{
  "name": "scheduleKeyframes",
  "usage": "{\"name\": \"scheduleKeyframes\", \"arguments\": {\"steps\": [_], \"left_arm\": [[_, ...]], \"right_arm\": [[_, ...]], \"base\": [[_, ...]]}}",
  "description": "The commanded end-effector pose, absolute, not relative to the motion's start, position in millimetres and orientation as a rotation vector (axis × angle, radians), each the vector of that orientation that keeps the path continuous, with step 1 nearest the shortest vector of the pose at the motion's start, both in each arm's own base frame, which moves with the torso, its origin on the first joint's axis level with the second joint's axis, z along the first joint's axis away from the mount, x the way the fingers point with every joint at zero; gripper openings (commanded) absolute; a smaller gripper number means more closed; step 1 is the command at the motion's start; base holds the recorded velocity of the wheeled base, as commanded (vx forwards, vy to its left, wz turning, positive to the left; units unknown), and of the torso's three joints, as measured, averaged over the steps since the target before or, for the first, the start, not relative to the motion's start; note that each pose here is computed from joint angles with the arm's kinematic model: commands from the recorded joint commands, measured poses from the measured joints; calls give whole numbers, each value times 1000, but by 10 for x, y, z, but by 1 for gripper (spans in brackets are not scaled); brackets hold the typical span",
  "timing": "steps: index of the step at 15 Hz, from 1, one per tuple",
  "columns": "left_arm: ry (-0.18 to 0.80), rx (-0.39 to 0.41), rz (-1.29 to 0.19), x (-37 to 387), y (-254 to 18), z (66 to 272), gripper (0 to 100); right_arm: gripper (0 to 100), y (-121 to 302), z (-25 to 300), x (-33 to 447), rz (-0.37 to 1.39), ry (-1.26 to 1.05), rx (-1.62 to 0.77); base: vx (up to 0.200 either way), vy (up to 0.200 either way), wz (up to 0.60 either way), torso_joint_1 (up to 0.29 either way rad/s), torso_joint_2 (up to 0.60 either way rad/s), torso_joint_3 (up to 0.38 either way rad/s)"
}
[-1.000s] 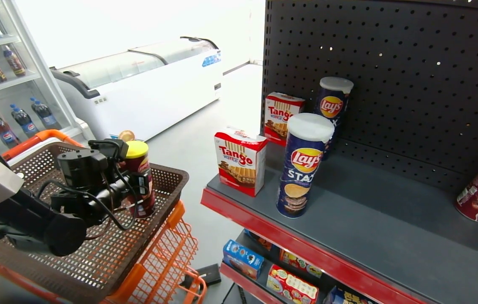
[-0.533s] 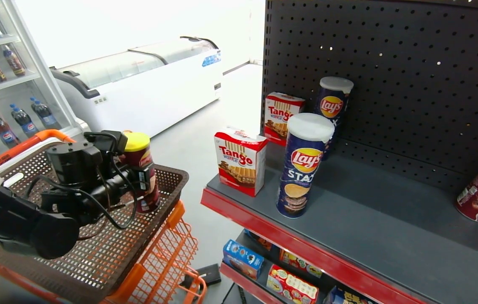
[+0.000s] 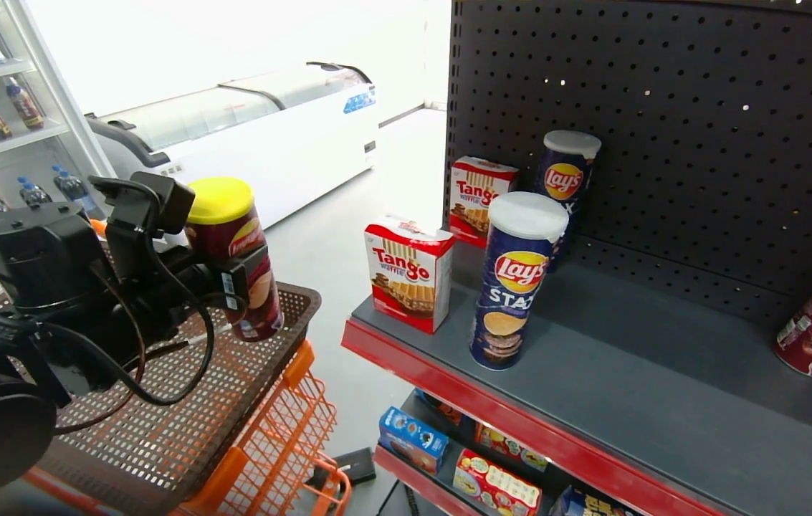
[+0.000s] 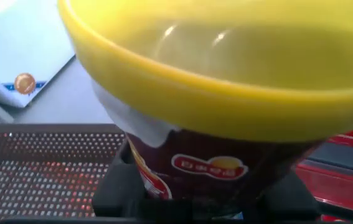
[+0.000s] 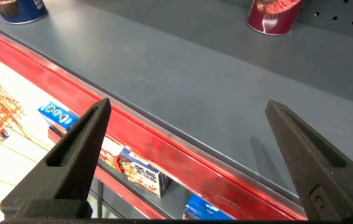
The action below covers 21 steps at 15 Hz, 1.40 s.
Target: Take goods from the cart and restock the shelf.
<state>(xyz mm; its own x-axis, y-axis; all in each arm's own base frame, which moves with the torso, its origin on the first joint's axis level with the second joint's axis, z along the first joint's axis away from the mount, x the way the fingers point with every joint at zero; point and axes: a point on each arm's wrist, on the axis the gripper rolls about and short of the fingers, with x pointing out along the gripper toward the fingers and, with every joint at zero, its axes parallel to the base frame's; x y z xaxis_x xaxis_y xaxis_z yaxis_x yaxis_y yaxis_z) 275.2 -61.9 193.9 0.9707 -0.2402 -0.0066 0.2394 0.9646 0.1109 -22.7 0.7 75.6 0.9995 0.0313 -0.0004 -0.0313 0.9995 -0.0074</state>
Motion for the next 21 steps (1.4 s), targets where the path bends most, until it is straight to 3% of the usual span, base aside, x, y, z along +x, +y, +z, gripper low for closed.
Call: {"name": "scheduleKeyframes", "arguments": {"steps": [1, 5, 8, 18, 21], "left_arm": [[-56, 111, -312, 2598, -761, 2060, 0], [-72, 105, -435, 2363, -998, 2086, 0], [-82, 70, -618, 2216, -1222, 2094, 0], [-9, 73, -796, 1805, -1387, 2168, 0], [-1, 61, -930, 1624, -1494, 2170, 0]], "right_arm": [[100, 7, 757, -227, 31, 0, -8], [100, 7, 757, -227, 32, 0, -8], [100, 7, 757, -227, 31, 0, -8], [100, 7, 757, -227, 32, 0, -8], [100, 7, 755, -227, 34, 1, -8]], "base": [[0, 0, 0, 0, 0, 0], [0, 0, 0, 0, 0, 0], [0, 0, 0, 0, 0, 0], [0, 0, 0, 0, 0, 0], [0, 0, 0, 0, 0, 0]]}}
